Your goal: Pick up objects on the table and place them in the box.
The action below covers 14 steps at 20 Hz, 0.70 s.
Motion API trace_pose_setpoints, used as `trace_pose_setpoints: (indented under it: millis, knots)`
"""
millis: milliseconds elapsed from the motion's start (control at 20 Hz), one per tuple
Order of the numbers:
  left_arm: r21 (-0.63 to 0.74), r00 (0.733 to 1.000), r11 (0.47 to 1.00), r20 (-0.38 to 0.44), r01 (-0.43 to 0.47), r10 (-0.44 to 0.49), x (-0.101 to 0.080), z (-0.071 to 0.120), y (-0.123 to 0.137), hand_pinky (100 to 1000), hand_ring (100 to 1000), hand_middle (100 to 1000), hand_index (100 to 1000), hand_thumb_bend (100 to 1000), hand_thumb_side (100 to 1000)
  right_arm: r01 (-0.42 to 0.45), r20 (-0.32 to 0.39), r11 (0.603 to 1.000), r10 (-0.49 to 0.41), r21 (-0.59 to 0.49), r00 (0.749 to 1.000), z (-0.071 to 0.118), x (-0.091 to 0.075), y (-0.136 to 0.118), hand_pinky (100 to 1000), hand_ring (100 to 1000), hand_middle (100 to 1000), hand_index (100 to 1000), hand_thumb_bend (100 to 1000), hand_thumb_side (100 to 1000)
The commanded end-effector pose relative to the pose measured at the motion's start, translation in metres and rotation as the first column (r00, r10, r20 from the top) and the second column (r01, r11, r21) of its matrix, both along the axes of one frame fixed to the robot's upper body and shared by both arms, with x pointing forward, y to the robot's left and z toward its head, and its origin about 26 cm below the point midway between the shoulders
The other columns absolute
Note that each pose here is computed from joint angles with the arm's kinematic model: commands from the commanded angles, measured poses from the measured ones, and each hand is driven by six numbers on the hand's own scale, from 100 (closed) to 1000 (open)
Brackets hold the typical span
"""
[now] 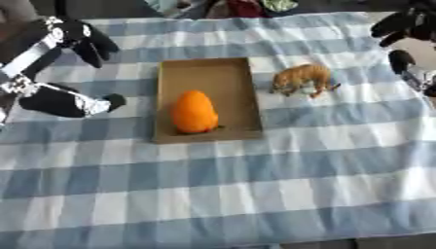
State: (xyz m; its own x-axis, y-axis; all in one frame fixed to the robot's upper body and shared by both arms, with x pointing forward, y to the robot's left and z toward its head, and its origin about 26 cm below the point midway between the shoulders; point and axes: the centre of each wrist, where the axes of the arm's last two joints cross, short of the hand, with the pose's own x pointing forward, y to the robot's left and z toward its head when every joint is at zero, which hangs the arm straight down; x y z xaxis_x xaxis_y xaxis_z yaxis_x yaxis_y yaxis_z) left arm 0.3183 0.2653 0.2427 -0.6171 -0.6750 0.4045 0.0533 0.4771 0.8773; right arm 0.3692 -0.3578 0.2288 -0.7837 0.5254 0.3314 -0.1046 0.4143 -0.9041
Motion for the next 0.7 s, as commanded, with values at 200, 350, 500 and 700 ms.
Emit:
trace_pose_setpoints:
  millis: [200,350,500,700]
  knots:
    - [-0.043,0.999,0.999,0.039,-0.002,0.004,-0.008,0.01,0.003,618,542,542,705,567,100,0.027,0.035,0.984,-0.021,-0.175,0.999,0.014,0.016,-0.019,731,823,798,814,125,485]
    - [-0.052,0.999,0.999,0.033,-0.002,0.004,-0.009,0.008,0.004,619,542,543,705,566,100,0.034,0.033,0.973,-0.027,-0.23,0.999,0.011,0.025,-0.021,748,842,818,825,154,498]
    - [-0.059,1.0,0.998,0.026,-0.006,0.008,-0.01,0.006,0.005,619,542,543,705,568,100,0.04,0.03,0.965,-0.033,-0.259,0.999,0.007,0.035,-0.02,776,872,852,836,209,535]
    - [-0.06,1.0,0.998,0.02,-0.005,0.006,-0.01,0.004,0.006,619,543,544,705,567,100,0.039,0.007,0.955,-0.039,-0.293,0.999,-0.001,0.048,-0.016,821,908,887,863,333,622]
